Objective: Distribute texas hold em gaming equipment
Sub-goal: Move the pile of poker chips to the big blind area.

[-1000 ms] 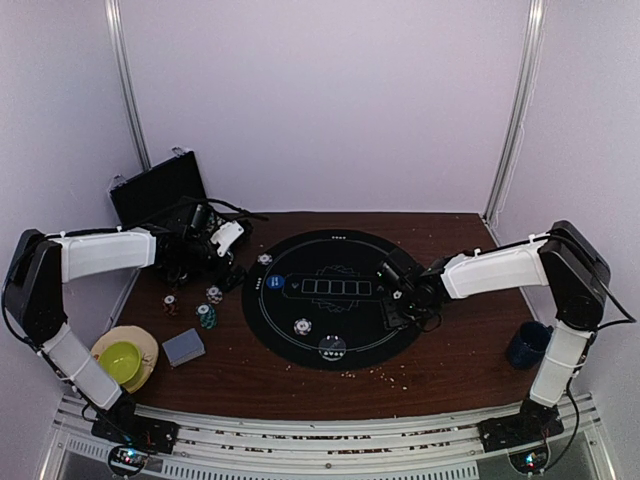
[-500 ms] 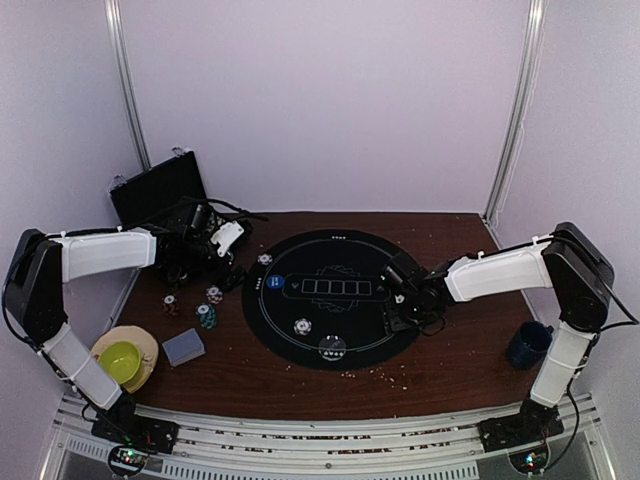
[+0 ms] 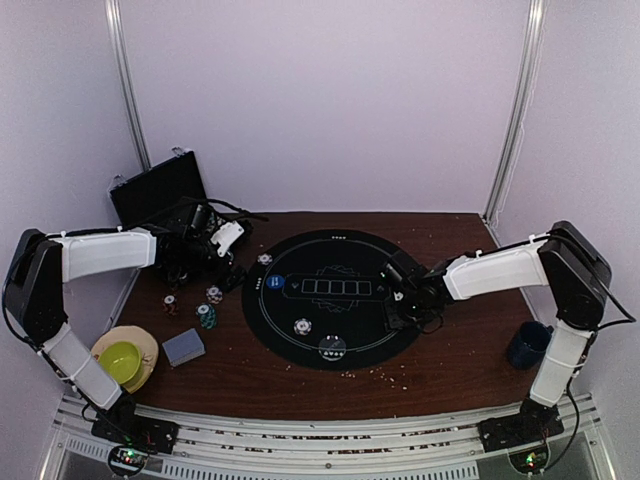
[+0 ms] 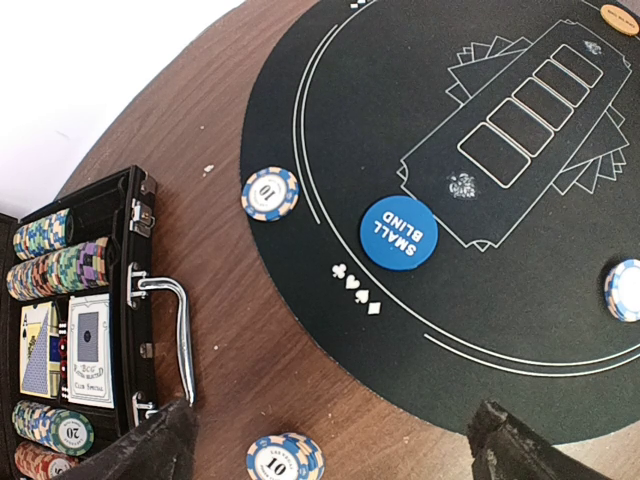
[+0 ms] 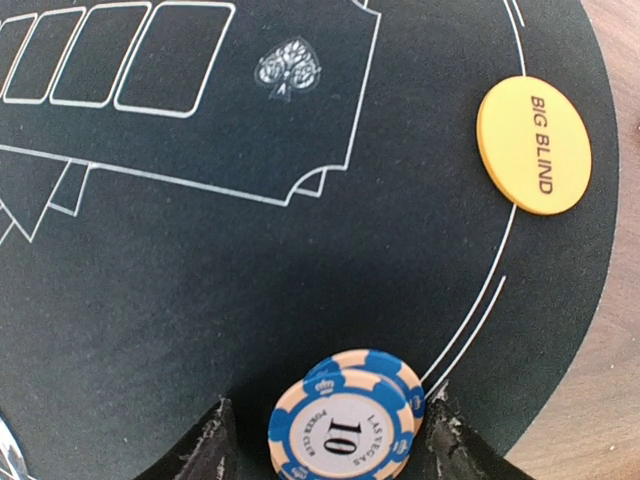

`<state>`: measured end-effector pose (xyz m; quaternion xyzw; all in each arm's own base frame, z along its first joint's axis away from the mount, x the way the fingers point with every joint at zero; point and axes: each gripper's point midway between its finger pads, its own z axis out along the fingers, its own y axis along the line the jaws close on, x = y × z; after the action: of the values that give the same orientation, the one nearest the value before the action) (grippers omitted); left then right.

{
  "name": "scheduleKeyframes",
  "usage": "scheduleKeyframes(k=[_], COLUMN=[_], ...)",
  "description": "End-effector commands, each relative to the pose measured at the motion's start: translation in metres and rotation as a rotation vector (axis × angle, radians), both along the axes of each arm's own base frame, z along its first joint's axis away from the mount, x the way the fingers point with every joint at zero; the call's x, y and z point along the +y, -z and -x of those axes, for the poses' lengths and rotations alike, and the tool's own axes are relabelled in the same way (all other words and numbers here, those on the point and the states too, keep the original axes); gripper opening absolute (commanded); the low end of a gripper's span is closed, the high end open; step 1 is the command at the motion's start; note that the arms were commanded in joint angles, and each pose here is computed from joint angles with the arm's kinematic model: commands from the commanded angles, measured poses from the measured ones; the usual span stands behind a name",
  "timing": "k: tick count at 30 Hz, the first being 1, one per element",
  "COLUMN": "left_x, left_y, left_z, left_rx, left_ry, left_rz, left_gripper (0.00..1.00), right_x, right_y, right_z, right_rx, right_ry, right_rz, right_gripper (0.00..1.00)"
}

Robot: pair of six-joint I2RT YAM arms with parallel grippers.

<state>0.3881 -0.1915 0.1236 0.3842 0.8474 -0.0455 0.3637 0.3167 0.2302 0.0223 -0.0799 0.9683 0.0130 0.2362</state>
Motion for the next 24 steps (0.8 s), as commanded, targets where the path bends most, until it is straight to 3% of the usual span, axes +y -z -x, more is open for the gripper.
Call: scheduleKeyframes(k=[1,10,24], left_x=[0.001,0.002,0.002], left_y=[0.001,0.003,0.004], left_z=[-0.006,-0.007,-0.007], left_rx=[-0.014,-0.013,-0.011], left_ry=[-0.015,-0.018,-0.02], left_rz=[0.011,0.005,0.006], left_gripper=[0.98,0.98,0.98], right_x=[-0.017,-0.02,-0.032], right_y=[0.016,0.017,0.012], right_z=[-0.002,0.0,-0.003], right_rx=[0.02,0.024,0.003], right_ry=[0.041,0.041,0.066], right_rz=[0.063,0.073,0.11], right_gripper=[0.61,0.48,0.4])
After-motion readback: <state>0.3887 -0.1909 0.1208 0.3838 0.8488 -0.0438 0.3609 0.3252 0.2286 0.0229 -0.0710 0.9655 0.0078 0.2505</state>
